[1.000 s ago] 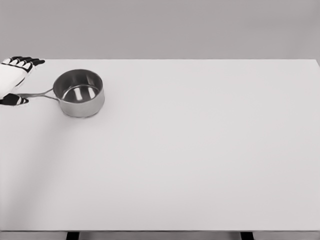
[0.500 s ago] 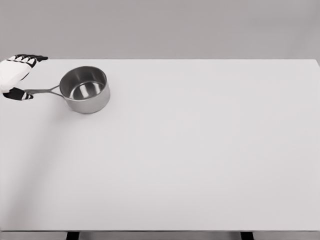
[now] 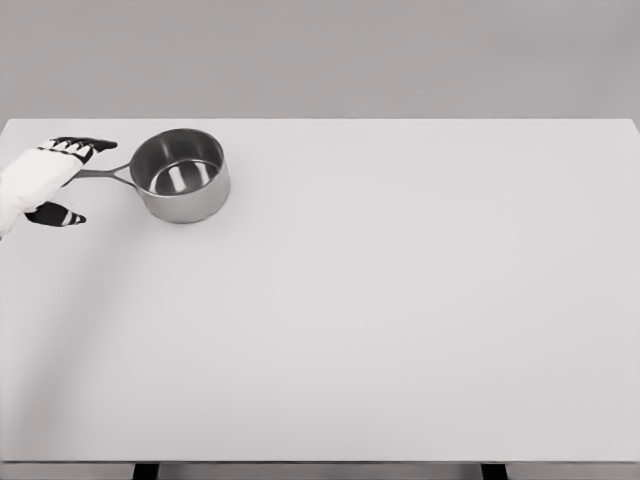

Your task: Rotate pot handle

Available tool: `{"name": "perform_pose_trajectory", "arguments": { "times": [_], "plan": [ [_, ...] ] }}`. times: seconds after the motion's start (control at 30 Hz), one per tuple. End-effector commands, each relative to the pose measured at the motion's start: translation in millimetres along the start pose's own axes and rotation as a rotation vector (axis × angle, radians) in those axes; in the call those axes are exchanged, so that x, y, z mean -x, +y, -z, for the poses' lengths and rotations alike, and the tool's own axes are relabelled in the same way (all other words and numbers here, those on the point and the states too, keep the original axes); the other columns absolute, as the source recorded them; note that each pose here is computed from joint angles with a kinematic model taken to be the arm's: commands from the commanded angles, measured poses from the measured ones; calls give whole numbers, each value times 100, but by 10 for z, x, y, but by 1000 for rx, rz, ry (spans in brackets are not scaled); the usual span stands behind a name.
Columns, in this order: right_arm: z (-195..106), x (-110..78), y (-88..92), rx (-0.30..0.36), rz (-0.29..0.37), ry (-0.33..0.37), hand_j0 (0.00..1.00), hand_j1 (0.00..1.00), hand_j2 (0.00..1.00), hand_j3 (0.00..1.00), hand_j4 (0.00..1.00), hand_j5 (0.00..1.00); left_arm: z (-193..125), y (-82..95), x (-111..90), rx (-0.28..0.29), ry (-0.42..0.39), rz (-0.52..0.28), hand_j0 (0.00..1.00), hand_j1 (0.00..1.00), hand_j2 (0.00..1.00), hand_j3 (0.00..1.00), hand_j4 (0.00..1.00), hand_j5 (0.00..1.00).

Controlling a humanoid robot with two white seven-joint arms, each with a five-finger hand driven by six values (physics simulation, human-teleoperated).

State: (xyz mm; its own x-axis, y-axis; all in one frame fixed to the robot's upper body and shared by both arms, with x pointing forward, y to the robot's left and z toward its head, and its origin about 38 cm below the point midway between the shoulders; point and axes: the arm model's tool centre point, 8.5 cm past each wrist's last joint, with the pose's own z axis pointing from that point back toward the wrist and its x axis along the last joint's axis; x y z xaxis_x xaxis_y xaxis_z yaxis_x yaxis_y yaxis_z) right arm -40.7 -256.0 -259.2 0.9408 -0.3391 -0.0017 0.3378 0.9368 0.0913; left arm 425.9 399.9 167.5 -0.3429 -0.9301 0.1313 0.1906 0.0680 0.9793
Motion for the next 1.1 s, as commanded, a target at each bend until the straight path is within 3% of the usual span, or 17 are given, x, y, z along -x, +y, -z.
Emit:
{"name": "perform_pose_trajectory", "arguments": {
  "times": [0.0,0.07,0.13,0.2,0.27,0.47,0.57,0.73,0.87,0.93,1.07],
  "plan": [
    [0,1,0,0,0,1,100,100,100,100,100,100,-96,491,-325,-148,-138,5,100,100,100,100,100,100],
    [0,1,-1,1,0,1,100,100,100,100,100,100,-414,681,-432,-239,-230,40,100,100,100,100,100,100],
    [0,-1,0,0,0,-1,100,100,100,100,100,100,-658,829,-442,-309,-267,80,100,100,100,100,100,100],
    [0,-1,0,0,0,-1,100,100,100,100,100,100,-802,930,-481,-363,-282,60,100,100,100,100,100,100],
    [0,-1,0,0,0,-1,100,100,100,100,100,100,-907,878,-576,-410,-307,-4,100,100,100,100,100,100],
    [0,1,0,0,0,1,100,100,100,100,100,100,-966,434,-608,-356,-295,-126,100,100,100,100,100,100],
    [0,1,0,0,0,1,100,100,100,100,100,100,-975,307,-600,-332,-286,-154,100,100,100,100,100,100],
    [0,1,0,0,0,1,100,100,100,100,100,100,-912,175,-515,-291,-258,-170,100,100,100,100,100,100],
    [0,1,0,0,0,1,100,100,100,100,100,100,-803,59,-645,-230,-290,-182,100,100,100,100,100,100],
    [0,1,0,0,0,1,100,100,100,100,100,100,-714,-98,-816,-154,-335,-207,100,100,100,100,100,100],
    [0,1,0,0,0,1,100,100,100,100,100,100,-718,-56,-852,-157,-351,-203,100,100,100,100,100,100]
  ]
}}
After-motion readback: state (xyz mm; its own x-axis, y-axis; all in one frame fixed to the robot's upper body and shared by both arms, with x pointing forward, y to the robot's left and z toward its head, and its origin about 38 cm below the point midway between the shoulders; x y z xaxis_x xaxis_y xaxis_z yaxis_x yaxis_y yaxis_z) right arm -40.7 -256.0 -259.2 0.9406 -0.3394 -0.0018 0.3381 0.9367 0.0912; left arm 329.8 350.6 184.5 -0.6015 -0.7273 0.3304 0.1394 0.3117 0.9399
